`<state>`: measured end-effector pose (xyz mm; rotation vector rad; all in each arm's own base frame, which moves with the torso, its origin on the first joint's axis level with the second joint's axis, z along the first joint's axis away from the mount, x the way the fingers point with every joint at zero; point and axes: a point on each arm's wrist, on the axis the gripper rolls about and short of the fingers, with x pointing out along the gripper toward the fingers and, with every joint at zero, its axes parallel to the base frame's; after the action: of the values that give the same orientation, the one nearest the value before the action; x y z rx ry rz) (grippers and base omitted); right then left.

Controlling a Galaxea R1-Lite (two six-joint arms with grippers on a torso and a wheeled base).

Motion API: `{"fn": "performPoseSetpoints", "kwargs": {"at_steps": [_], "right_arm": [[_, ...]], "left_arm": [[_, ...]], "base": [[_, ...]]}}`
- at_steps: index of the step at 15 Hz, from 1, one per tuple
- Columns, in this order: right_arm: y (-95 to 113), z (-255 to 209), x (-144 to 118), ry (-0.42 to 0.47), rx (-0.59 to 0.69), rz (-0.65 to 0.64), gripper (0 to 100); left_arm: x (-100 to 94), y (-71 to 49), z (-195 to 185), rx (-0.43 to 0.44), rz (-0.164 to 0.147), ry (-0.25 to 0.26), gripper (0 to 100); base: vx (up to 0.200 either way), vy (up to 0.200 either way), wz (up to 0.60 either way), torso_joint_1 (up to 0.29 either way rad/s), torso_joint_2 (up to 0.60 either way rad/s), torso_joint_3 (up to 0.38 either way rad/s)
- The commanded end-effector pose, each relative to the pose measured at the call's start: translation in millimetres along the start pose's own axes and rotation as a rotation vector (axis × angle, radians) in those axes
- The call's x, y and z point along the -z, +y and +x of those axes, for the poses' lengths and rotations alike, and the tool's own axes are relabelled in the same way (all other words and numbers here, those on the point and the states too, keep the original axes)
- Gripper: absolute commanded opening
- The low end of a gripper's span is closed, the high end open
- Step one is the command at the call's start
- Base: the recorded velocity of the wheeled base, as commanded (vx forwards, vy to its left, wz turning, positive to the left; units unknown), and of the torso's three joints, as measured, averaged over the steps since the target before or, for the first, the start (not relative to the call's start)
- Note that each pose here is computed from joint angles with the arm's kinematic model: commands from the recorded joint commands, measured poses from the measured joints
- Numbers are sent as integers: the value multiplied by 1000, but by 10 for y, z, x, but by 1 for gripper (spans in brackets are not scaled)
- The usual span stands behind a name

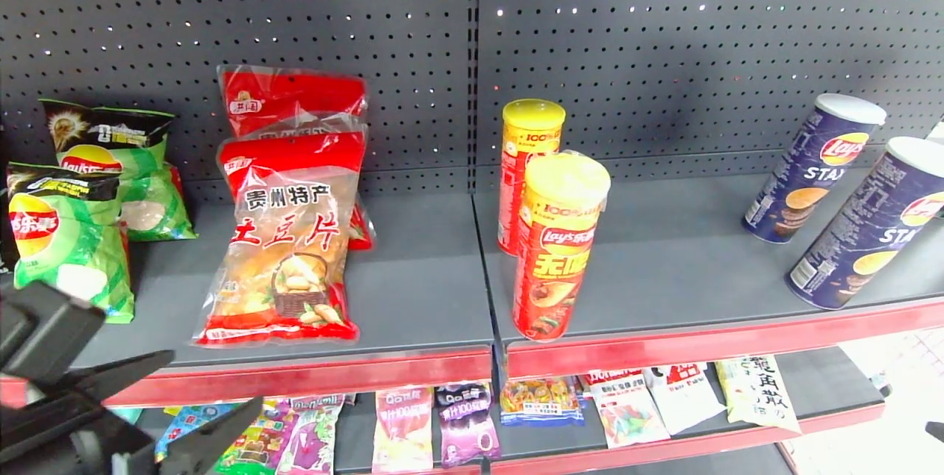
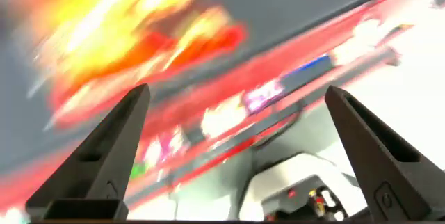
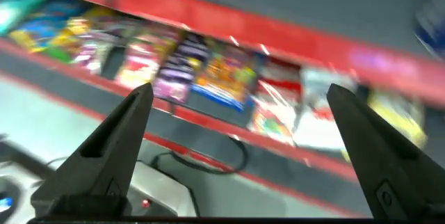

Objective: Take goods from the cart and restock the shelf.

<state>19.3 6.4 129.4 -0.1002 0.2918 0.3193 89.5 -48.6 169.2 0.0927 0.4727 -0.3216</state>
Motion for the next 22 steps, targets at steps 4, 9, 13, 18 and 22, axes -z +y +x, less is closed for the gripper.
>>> {"fn": "performPoseSetpoints", "kwargs": {"at_steps": [4, 9, 13, 18, 22], "right_arm": [[32, -237, 226, -65, 248, 54, 100], [75, -296, 367, -89, 327, 57, 100], [139, -407, 554, -157, 329, 61, 100], [130, -284, 579, -285, 232, 35, 100], [104, -237, 634, -284, 306, 85, 100]], "left_arm": [[760, 221, -859, -460, -286, -51, 100], [1226, 78, -866, -562, -388, -143, 100], [1300, 26, -921, -338, -178, -346, 100], [1335, 51, -689, -225, -5, -500, 100], [1395, 90, -655, -360, -100, -471, 100]], "base": [[0, 0, 0, 0, 0, 0], [0, 0, 0, 0, 0, 0], [0, 0, 0, 0, 0, 0], [0, 0, 0, 0, 0, 0], [0, 0, 0, 0, 0, 0]]}}
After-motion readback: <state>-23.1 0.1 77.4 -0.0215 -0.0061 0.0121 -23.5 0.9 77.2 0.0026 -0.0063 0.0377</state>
